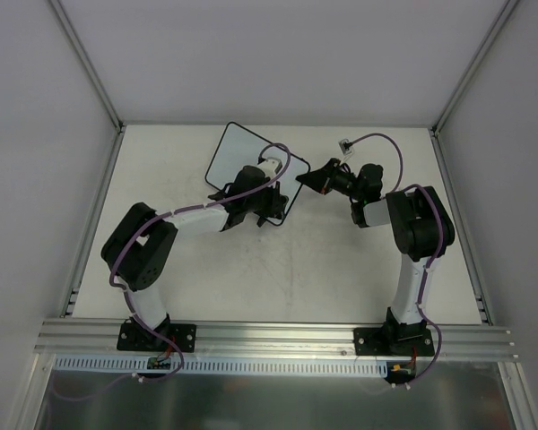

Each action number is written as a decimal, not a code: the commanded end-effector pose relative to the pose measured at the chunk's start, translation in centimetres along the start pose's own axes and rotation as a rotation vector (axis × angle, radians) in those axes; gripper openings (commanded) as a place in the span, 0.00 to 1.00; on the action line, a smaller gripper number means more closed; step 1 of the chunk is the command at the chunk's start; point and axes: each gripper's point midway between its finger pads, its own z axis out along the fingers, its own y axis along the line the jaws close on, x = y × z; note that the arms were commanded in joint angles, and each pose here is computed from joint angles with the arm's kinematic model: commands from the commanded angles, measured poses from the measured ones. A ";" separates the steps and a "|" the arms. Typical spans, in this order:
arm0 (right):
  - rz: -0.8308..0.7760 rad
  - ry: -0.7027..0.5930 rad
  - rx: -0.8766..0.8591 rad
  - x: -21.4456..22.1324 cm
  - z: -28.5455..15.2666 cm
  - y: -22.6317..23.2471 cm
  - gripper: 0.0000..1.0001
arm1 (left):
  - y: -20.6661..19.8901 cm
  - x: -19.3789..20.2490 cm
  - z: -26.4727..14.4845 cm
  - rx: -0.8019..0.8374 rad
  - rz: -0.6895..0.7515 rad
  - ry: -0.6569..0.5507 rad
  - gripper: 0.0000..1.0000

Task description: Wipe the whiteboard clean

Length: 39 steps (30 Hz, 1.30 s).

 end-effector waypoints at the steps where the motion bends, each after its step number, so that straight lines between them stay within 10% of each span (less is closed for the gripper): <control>1: -0.259 -0.011 -0.239 -1.3 0.3 6.4 0.00 | 1.6 3.4 0.3 -0.061 -0.032 0.067 0.00; 39: -0.266 -0.003 -0.255 -1.3 0.4 6.8 0.00 | 2.4 -16.0 2.5 -0.061 0.078 -0.114 0.00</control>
